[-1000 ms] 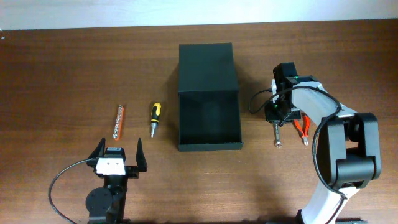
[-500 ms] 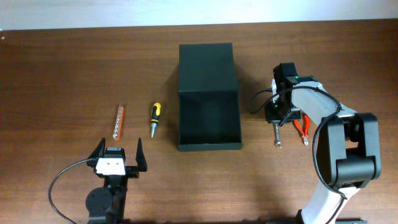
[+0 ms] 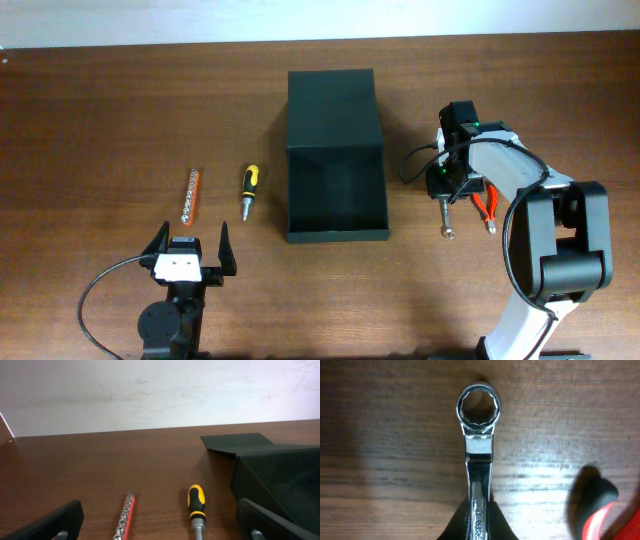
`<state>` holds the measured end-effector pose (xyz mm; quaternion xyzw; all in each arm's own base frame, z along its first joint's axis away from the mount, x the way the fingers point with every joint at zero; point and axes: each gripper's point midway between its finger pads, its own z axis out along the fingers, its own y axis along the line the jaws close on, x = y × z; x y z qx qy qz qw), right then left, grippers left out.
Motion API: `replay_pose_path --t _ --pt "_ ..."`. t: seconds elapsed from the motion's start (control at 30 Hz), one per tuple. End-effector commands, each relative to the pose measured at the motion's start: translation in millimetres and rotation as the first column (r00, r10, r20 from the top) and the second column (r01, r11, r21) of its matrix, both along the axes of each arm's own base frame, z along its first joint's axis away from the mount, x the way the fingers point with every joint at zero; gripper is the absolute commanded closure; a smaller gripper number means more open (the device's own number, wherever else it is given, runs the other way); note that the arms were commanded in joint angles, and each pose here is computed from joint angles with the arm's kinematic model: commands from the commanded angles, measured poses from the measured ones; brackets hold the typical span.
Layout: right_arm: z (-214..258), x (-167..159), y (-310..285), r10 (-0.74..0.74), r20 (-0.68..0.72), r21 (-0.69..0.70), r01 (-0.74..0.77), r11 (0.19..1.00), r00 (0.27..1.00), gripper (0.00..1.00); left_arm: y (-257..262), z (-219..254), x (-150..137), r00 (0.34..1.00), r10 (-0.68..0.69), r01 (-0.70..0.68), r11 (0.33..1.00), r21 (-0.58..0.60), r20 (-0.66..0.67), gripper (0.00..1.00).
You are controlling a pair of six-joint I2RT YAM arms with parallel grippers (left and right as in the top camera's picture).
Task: Pack container
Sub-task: 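Close the right gripper on the wrench shaft and lift, then carry the wrench with the right gripper over the green box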
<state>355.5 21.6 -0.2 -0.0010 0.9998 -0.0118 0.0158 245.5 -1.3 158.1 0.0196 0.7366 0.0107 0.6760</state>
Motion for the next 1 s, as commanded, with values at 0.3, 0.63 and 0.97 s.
replay_pose_path --t 0.3,0.63,0.97 --pt "35.4 28.8 1.9 0.007 0.04 -0.009 -0.007 1.0 0.999 0.95 2.3 -1.5 -0.1 1.0 0.012 -0.012 1.0 -0.008 0.001 0.01" --pt "99.8 59.1 6.0 0.008 0.119 0.005 -0.008 1.0 0.993 0.96 2.3 -1.5 -0.1 1.0 0.012 -0.012 1.0 -0.008 0.001 0.01" --pt "177.7 75.8 45.3 0.041 0.222 0.162 -0.078 0.984 0.974 0.96 2.3 -1.5 -0.1 1.0 0.012 -0.012 1.0 -0.008 0.001 0.01"
